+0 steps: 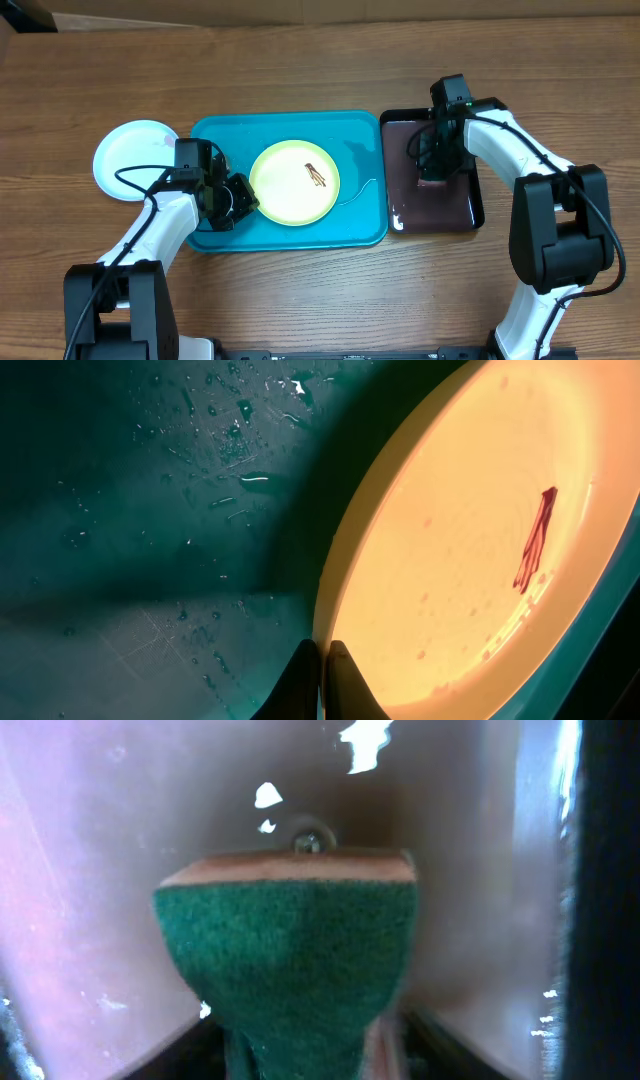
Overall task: Clean dirty plates on tray and stack at the side
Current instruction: 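Lower the right gripper into the black tray and grasp the green sponge, then rub the sponge in the black tray water with the right gripper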
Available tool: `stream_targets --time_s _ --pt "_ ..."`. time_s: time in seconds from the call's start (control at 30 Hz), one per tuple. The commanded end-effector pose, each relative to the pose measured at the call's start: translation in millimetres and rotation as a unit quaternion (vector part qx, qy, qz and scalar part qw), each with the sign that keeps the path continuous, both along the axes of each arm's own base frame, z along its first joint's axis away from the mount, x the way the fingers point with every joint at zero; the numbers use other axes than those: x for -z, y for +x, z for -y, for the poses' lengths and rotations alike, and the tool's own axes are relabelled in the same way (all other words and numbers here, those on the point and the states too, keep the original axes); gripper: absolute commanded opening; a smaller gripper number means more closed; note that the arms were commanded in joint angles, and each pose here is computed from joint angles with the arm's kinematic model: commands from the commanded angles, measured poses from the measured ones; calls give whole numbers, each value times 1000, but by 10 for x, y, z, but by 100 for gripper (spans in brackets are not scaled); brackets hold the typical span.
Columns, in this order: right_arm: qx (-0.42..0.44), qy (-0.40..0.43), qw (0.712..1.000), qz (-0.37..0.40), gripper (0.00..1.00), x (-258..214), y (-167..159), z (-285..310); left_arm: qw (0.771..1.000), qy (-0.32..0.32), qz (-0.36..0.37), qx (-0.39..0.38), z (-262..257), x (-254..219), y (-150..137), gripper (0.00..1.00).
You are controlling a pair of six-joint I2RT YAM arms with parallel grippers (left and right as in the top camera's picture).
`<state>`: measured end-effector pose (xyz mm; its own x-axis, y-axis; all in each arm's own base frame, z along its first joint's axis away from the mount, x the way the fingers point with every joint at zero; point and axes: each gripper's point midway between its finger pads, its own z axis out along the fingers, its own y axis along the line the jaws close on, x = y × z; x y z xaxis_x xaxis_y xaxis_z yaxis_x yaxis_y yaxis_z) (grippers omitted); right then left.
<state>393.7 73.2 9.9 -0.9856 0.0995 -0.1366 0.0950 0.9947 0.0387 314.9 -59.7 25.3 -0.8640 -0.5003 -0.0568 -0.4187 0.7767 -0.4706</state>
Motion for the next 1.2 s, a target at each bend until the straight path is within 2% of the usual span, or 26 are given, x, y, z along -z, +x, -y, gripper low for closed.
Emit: stream_targets --time_s 0.0,0.07,0.1,0.13,0.4,0.8,0.87,0.93,1.1,1.17 --pt "-3 8 1000 4 34 13 -3 -45 1000 -6 -6 2 34 18 -29 4" --pt "-3 9 1000 9 17 -51 41 -53 1000 -6 -8 2 34 21 -37 4" --pt "-3 9 1000 10 5 -98 65 -57 1000 -6 -8 2 33 23 -42 4" --pt "-3 10 1000 12 4 -175 94 -60 1000 -6 -8 2 33 22 -41 4" --pt "-18 11 999 36 4 -749 225 -88 1000 -4 -8 1 27 24 -40 8" --pt "-29 6 999 17 4 -750 113 -66 1000 7 -9 -2 -10 40 -36 14" --pt "-29 6 999 17 4 -749 111 -65 1000 8 -9 -3 -15 42 -36 11" --pt "-29 6 999 17 4 -749 111 -65 1000 8 -8 -3 -14 41 -35 4" --pt "-29 6 999 15 4 -748 103 -65 1000 8 -9 -2 -11 43 -39 4" --pt "-29 6 999 14 8 -747 99 -63 1000 8 -9 0 5 44 -40 4"
